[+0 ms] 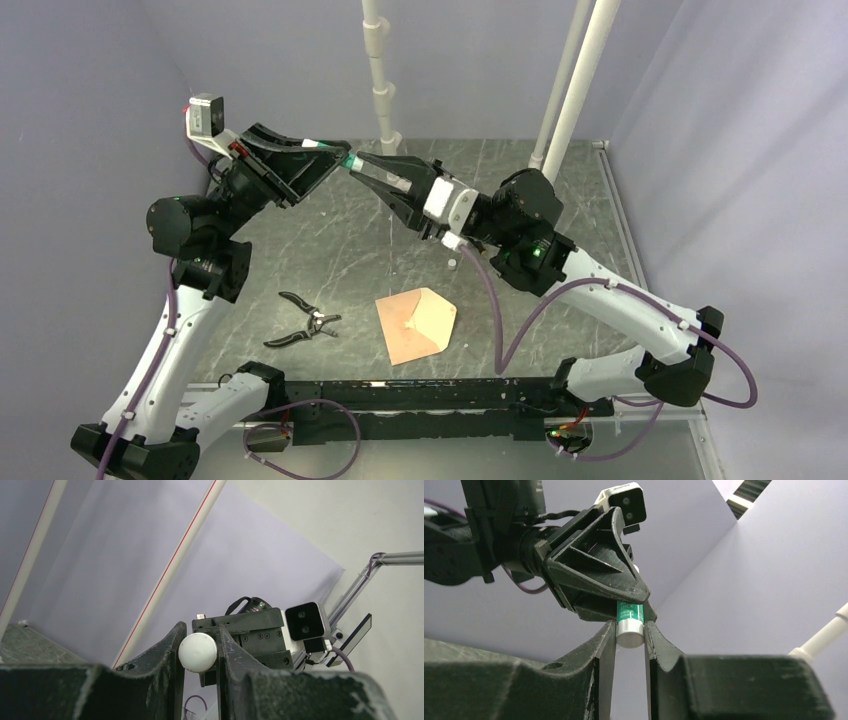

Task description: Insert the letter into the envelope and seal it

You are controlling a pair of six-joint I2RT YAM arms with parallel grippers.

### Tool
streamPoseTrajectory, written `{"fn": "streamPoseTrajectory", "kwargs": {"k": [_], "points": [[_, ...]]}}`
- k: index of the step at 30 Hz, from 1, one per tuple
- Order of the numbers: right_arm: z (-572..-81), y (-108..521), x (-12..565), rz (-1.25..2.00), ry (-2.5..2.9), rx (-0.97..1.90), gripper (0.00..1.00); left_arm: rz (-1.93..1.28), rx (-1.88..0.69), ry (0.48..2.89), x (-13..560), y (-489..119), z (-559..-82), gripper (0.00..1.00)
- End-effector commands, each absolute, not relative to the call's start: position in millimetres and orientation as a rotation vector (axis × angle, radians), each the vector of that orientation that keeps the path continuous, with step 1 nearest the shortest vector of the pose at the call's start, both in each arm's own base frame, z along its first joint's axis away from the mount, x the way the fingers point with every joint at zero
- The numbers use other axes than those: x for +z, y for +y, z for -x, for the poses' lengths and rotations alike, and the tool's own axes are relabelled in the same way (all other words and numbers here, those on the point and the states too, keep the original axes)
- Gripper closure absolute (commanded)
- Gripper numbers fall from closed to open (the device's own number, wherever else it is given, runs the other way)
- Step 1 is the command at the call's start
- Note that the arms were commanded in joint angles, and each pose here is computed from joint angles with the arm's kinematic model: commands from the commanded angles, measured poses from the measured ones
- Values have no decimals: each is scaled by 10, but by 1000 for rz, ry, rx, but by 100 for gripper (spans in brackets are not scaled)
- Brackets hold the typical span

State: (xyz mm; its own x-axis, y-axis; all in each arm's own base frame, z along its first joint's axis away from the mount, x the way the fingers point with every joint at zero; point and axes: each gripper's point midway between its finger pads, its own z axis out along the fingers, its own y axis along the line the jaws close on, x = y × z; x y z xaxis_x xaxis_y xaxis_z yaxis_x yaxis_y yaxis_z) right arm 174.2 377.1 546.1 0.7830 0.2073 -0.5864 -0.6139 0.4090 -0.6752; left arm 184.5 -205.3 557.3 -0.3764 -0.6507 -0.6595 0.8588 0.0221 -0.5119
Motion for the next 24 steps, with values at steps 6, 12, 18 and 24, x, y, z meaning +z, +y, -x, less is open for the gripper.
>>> {"fn": "streamPoseTrajectory", "kwargs": {"k": [6,12,18,24], "points": [[-1611,3653,5757,803,687,969,100,-544,-1486,882,5792,-2020,-1422,98],[-1547,3499,5804,553,845,1320,100,-882,-1266,549,5798,-1969,-829,98],[-1515,3393,5885,400,916,1528,100,-1080,-1245,477,5758,-2007,-594,97],[-1482,3375,5958,251,985,1748,100,-1155,-1222,451,5719,-2015,-528,98]]}}
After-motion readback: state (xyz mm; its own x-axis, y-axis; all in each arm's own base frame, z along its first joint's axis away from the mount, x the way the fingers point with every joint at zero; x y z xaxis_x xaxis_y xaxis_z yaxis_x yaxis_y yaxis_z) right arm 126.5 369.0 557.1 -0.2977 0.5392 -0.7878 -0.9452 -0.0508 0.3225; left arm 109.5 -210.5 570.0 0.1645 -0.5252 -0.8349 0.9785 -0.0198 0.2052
